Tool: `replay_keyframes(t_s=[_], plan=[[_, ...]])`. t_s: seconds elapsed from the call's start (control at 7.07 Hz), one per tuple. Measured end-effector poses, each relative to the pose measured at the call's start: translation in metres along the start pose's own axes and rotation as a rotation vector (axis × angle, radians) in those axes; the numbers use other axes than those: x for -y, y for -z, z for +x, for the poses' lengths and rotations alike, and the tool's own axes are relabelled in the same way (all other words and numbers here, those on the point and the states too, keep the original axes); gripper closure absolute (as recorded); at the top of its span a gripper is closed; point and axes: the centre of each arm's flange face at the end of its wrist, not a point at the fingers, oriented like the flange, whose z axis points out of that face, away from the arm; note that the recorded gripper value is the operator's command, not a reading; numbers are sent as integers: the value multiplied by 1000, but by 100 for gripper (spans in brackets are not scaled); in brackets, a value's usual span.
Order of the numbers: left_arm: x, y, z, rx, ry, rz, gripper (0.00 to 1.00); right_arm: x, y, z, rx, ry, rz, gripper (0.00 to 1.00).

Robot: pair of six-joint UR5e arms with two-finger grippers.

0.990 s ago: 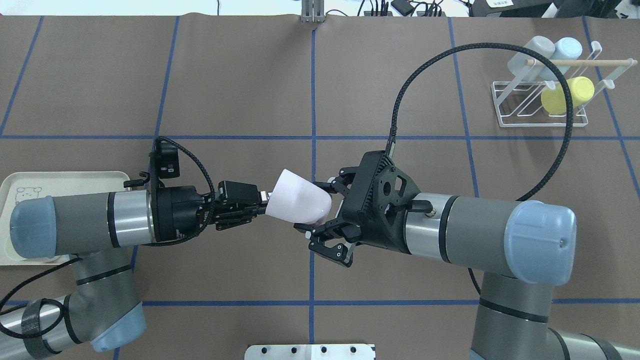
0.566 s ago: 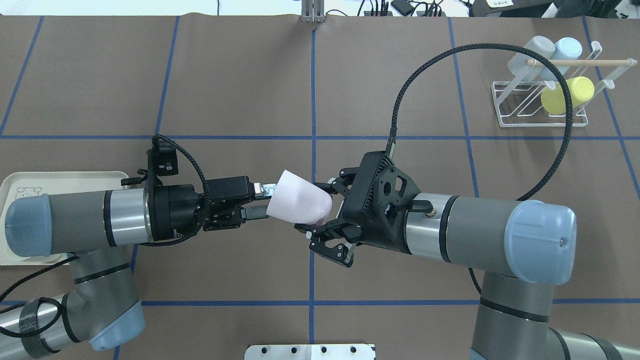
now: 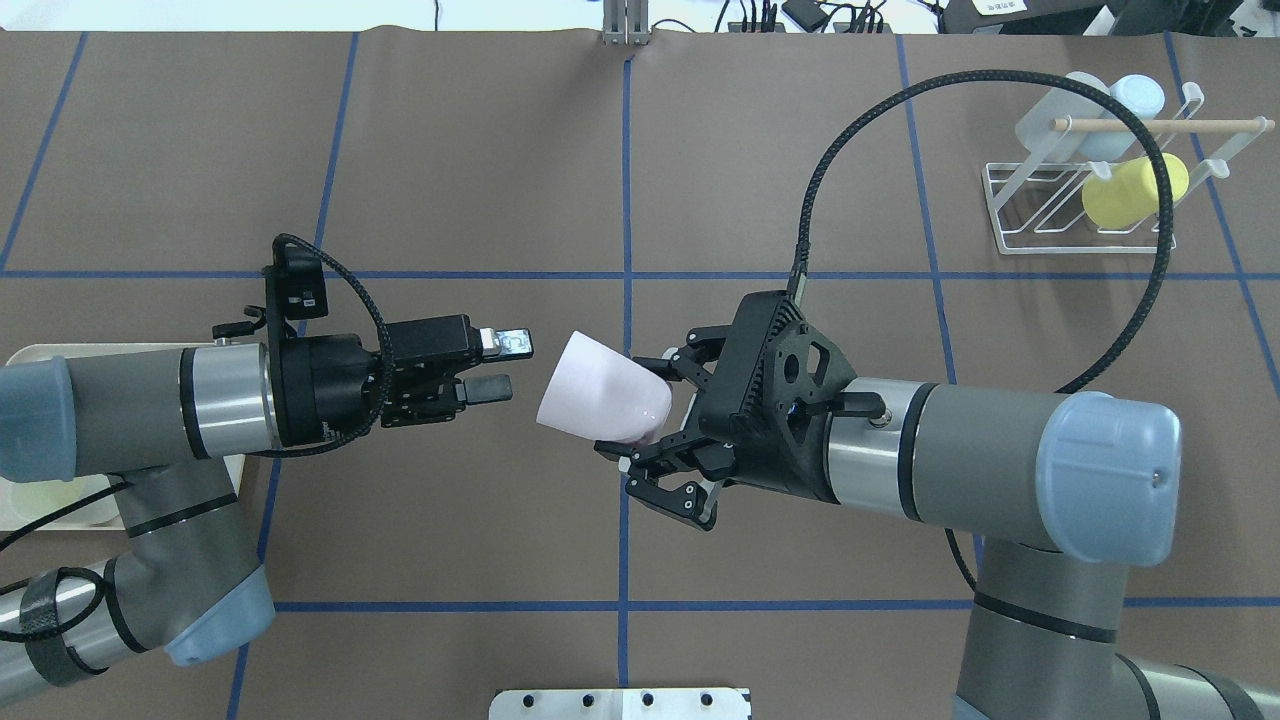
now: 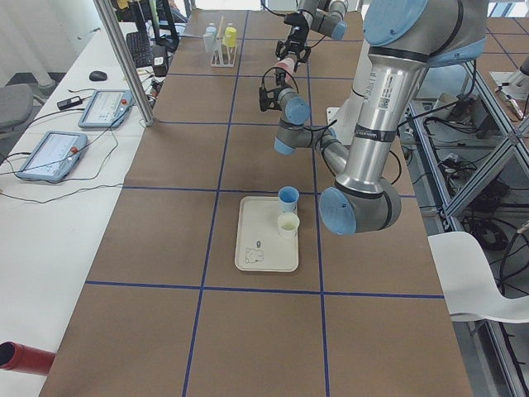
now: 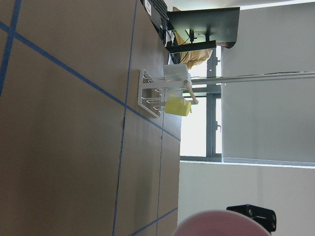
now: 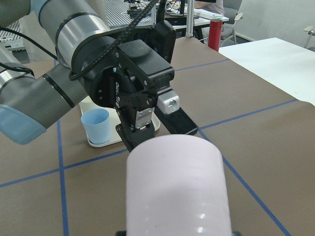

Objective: Transfer IKEA cup to right arm and place on rack

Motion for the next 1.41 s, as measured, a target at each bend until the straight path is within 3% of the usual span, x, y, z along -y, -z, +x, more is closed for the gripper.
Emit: replay_keyframes(t_s=[0.28,0.85,1.13,1.41], plan=[[37,50,-9,80,-89,-10,0,7,9,24,-30,-8,-95,97],[73,160,-37,236,-334,-13,0,26,69,130,-184,-134,-433,100],[75,181,-43,267,-381,-11,0,19,98,180,-271,-59,-583,100],[74,185,-44,271,-388,-10,0,5,130,224,-285,111,-762,100]])
